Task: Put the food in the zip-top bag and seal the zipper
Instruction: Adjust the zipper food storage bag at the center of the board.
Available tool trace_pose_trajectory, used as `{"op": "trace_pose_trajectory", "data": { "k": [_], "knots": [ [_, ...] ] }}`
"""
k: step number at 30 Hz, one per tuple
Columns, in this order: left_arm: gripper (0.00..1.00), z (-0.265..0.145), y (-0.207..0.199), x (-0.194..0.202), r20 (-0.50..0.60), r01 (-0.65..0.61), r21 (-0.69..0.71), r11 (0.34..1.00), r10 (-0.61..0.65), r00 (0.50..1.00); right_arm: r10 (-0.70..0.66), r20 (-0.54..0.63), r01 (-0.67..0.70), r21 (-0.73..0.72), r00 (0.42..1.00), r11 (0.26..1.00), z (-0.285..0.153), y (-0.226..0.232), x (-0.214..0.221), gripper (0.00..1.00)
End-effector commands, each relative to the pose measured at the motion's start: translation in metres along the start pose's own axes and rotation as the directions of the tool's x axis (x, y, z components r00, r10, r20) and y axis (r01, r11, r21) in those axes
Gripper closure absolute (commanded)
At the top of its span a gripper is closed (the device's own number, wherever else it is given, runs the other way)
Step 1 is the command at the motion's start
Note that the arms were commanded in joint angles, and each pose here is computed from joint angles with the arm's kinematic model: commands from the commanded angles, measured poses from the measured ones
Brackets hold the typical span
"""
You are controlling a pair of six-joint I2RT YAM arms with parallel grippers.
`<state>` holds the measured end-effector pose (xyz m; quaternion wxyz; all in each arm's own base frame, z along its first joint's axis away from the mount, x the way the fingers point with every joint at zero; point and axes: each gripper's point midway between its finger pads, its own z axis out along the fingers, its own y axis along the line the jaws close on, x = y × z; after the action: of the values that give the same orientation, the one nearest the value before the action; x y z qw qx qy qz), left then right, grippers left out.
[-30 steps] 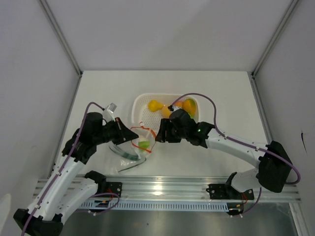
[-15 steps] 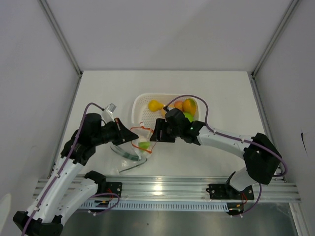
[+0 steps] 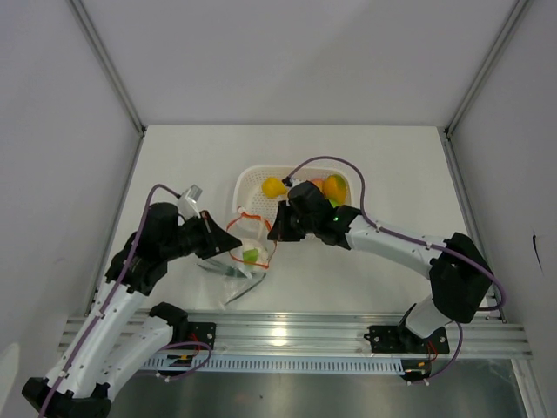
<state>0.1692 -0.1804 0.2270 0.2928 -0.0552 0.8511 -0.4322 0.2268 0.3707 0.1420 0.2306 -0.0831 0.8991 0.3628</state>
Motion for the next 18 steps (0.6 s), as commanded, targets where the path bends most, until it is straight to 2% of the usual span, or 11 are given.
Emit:
{"op": "trace_pose_trajectory", "data": {
  "k": [1, 2, 5, 7, 10, 12, 15, 16, 18],
  "knots": [
    [0.99, -0.003, 0.012, -0.007, 0.052, -0.025, -0.067, 0.997, 0.029, 0.998, -0.13, 0.146, 0.135, -0.026, 0.981, 0.991, -0.033, 0.04, -0.044, 1.0],
    [1.0, -0.004, 0.024, -0.01, 0.082, -0.012, -0.131, 0.991, 0.023, 0.996, -0.173, 0.197, 0.181, -0.024, 0.965, 0.983, -0.045, 0.054, -0.059, 1.0],
    [0.99, -0.013, 0.038, -0.017, 0.131, 0.029, -0.231, 0.973, 0.001, 0.991, -0.257, 0.211, 0.272, -0.044, 0.943, 0.961, -0.064, 0.088, -0.056, 1.0],
    [0.99, -0.018, 0.035, -0.022, 0.162, 0.049, -0.236, 0.971, -0.011, 0.987, -0.289, 0.205, 0.31, -0.081, 0.935, 0.947, -0.068, 0.107, -0.045, 1.0],
    [0.99, -0.023, 0.035, -0.029, 0.219, 0.076, -0.245, 0.967, -0.021, 0.975, -0.305, 0.188, 0.326, -0.089, 0.934, 0.941, -0.062, 0.111, -0.036, 1.0],
    [1.0, -0.015, 0.046, -0.029, 0.223, 0.086, -0.264, 0.961, -0.026, 0.974, -0.313, 0.157, 0.326, -0.063, 0.936, 0.943, -0.048, 0.101, -0.032, 1.0],
    [1.0, -0.004, 0.053, -0.02, 0.149, 0.095, -0.289, 0.952, -0.053, 0.987, -0.329, 0.142, 0.336, -0.025, 0.934, 0.942, -0.04, 0.098, -0.035, 1.0],
    [0.99, -0.003, 0.059, -0.015, 0.107, 0.101, -0.331, 0.938, -0.069, 0.992, -0.337, 0.148, 0.345, -0.032, 0.93, 0.938, -0.043, 0.102, -0.036, 1.0],
    [0.99, -0.008, 0.055, -0.018, 0.113, 0.1, -0.337, 0.936, -0.065, 0.991, -0.345, 0.171, 0.357, -0.046, 0.923, 0.933, -0.05, 0.111, -0.039, 1.0]
  ]
}}
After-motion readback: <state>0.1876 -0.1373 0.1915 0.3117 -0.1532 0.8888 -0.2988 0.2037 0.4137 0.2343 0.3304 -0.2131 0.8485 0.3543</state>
